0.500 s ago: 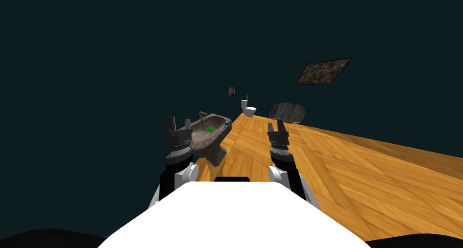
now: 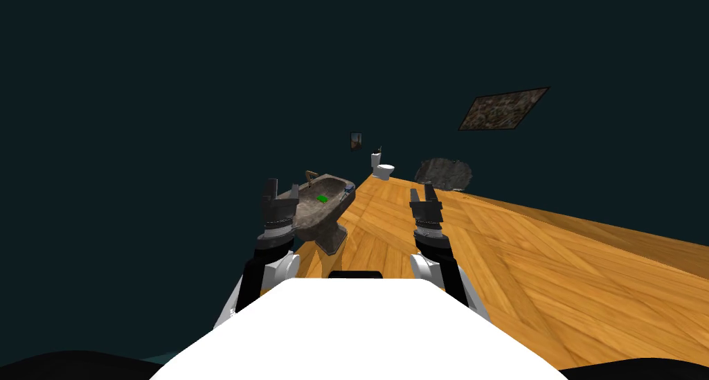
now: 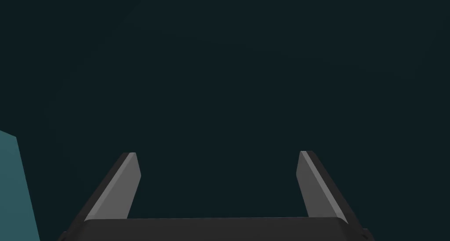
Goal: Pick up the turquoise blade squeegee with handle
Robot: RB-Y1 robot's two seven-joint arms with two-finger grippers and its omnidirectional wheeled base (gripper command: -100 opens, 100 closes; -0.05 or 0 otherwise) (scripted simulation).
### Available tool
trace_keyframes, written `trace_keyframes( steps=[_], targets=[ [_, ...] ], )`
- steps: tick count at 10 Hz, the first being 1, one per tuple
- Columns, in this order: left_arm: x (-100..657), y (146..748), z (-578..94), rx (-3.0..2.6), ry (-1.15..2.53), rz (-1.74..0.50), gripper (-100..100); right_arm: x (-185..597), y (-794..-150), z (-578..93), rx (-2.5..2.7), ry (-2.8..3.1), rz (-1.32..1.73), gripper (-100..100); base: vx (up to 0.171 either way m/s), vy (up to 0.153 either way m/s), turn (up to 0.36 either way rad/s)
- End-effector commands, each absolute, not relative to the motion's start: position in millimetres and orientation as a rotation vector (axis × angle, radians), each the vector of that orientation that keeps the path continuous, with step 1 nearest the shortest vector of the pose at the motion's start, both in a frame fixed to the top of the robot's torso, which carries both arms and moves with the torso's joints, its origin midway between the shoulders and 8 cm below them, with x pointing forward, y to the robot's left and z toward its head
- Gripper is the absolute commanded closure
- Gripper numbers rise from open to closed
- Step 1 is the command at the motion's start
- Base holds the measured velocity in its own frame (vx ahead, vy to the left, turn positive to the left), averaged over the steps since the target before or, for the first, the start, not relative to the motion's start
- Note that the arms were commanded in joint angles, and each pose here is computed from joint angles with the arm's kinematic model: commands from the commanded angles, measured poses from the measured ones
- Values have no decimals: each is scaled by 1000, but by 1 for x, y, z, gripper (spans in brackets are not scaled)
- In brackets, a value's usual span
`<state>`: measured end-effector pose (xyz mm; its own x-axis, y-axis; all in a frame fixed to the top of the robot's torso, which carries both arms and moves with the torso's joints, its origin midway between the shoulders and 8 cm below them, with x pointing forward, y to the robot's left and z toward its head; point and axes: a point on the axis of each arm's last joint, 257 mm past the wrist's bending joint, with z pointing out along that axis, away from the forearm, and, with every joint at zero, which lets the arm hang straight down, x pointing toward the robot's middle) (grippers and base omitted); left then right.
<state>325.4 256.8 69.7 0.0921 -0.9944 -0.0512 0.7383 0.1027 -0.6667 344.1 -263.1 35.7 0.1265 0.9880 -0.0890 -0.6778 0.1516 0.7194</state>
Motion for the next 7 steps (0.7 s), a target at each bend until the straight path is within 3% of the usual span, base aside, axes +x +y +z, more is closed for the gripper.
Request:
trace_keyframes(
  steps=[1, 7],
  targets=[
    [334, 259, 63, -580, 620, -1390, -100, 344, -263, 36, 595, 646, 1322, 0, 17, -24, 51],
    [355, 267, 39, -681, 728, -1388, -100, 344, -263, 36, 595, 646, 1322, 0, 13, -33, 56]
  ],
)
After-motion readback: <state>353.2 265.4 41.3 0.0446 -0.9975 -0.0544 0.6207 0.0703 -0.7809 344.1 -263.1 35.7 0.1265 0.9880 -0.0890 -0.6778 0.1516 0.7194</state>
